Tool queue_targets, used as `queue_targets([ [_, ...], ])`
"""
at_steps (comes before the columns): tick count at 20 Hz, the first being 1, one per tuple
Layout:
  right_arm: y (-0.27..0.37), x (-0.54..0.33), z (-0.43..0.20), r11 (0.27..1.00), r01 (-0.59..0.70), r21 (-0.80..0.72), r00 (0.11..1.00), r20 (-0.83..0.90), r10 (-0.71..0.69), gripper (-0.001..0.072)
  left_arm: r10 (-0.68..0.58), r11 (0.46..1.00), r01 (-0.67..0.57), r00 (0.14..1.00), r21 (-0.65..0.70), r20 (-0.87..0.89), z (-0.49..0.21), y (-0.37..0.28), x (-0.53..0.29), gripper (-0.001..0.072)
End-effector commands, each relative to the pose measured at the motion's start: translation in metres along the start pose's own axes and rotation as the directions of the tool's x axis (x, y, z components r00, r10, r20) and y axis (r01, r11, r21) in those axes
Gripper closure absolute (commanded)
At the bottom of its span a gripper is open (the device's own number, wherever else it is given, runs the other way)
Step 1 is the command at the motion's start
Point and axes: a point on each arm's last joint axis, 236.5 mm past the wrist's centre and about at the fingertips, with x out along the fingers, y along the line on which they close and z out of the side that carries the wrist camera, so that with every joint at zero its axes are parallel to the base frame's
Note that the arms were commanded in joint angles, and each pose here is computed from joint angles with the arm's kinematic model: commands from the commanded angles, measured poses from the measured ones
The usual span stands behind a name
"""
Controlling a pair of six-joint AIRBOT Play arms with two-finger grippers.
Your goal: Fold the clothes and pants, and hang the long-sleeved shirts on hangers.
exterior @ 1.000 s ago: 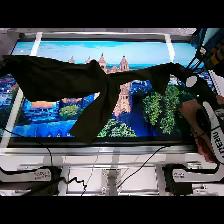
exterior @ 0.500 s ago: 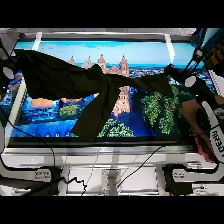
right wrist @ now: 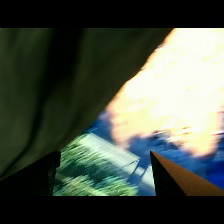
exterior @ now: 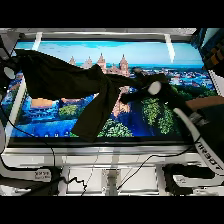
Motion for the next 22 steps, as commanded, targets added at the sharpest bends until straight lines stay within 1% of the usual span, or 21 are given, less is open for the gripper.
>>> queue_targets([
  [1, 0.101, 0.028, -0.066, 0.979, -0.203, 0.021, 0.954, -0.220, 0.202, 0.0101, -0.002, 1.000, 0.002, 1.000, 0.000, -0.008, -0.002, -0.001, 0.000, 0.0670],
  [2, 0.124, 0.029, -0.078, 0.963, -0.261, 0.062, 0.929, -0.254, 0.269, 0.0119, -0.001, 1.000, 0.001, 1.000, 0.000, -0.008, -0.002, 0.000, 0.000, 0.0669],
  [4, 0.159, 0.030, -0.096, 0.932, -0.341, 0.121, 0.881, -0.306, 0.361, 0.0119, -0.001, 1.000, 0.001, 1.000, 0.000, -0.008, -0.002, 0.000, 0.000, 0.0670],
  [8, 0.199, 0.038, -0.127, 0.900, -0.402, 0.170, 0.817, -0.376, 0.436, 0.0119, -0.001, 1.000, 0.001, 1.000, 0.000, -0.008, -0.002, 0.000, 0.000, 0.0670],
  [12, 0.215, 0.056, -0.154, 0.893, -0.404, 0.200, 0.780, -0.434, 0.450, 0.0119, -0.001, 1.000, 0.001, 1.000, 0.000, -0.008, -0.002, 0.000, 0.000, 0.0670],
  [15, 0.214, 0.078, -0.156, 0.896, -0.382, 0.225, 0.796, -0.413, 0.443, 0.0125, -0.001, 1.000, 0.001, 1.000, 0.001, -0.008, -0.002, 0.000, 0.000, 0.0670],
  [16, 0.211, 0.084, -0.154, 0.899, -0.373, 0.232, 0.805, -0.402, 0.437, 0.0163, -0.001, 1.000, 0.001, 1.000, 0.001, -0.008, -0.002, 0.000, 0.000, 0.0670],
  [18, 0.205, 0.097, -0.139, 0.906, -0.355, 0.231, 0.845, -0.335, 0.417, 0.0163, -0.001, 1.000, 0.001, 1.000, 0.000, -0.008, -0.002, 0.000, 0.000, 0.0669],
  [19, 0.202, 0.101, -0.129, 0.907, -0.340, 0.248, 0.865, -0.295, 0.405, 0.0179, -0.001, 1.000, 0.001, 1.000, 0.001, -0.008, -0.002, 0.000, 0.000, 0.0670],
  [20, 0.199, 0.104, -0.125, 0.908, -0.321, 0.270, 0.878, -0.275, 0.392, 0.0218, -0.001, 1.000, 0.001, 1.000, 0.001, -0.008, -0.002, 0.000, 0.000, 0.0670],
  [22, 0.188, 0.108, -0.128, 0.922, -0.266, 0.282, 0.892, -0.289, 0.347, 0.0219, -0.001, 1.000, 0.001, 1.000, 0.001, -0.008, -0.002, 0.000, 0.000, 0.0670],
])
